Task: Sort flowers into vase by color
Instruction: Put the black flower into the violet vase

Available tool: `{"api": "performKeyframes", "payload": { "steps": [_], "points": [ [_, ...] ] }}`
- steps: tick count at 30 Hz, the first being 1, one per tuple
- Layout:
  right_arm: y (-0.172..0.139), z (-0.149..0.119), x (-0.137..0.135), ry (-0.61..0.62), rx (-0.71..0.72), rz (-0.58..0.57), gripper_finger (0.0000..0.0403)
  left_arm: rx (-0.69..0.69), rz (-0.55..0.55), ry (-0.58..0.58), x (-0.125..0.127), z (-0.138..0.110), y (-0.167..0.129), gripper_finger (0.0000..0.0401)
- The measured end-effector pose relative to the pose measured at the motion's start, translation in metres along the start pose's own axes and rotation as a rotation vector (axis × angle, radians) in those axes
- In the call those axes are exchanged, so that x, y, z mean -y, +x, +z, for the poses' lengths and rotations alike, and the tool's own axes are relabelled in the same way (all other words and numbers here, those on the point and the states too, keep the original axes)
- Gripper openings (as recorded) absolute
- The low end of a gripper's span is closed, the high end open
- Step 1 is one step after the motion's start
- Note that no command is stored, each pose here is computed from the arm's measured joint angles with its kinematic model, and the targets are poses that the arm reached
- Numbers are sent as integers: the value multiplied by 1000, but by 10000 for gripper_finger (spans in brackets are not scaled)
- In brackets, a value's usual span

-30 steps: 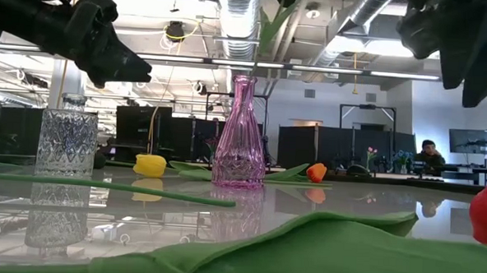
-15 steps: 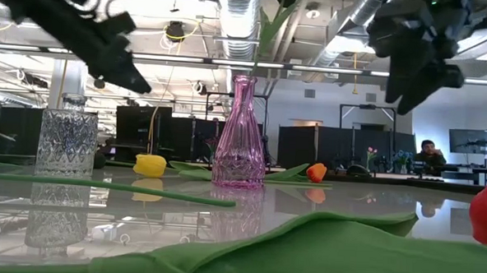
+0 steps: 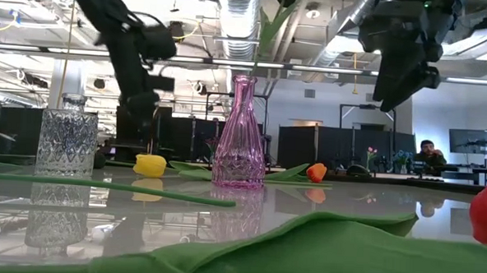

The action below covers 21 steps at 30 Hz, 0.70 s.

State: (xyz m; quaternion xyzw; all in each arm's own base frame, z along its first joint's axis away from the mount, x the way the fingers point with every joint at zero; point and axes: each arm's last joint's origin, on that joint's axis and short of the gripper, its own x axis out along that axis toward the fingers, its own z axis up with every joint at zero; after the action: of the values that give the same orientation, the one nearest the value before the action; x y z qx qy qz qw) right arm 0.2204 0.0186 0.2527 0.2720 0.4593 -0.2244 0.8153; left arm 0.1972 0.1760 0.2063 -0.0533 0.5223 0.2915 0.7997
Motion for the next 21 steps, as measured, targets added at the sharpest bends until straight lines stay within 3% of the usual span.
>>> {"api": "performKeyframes", "payload": {
  "steps": [8,16,21],
  "points": [
    [0,-1,0,-190,8,-14,204,-218,-68,125,-9,9,40,222],
    [0,0,0,-361,24,-37,204,-347,-95,94,-25,-2,70,222],
    [0,1,2,-369,25,-41,204,-344,-164,50,-36,-8,74,208]
  ]
}}
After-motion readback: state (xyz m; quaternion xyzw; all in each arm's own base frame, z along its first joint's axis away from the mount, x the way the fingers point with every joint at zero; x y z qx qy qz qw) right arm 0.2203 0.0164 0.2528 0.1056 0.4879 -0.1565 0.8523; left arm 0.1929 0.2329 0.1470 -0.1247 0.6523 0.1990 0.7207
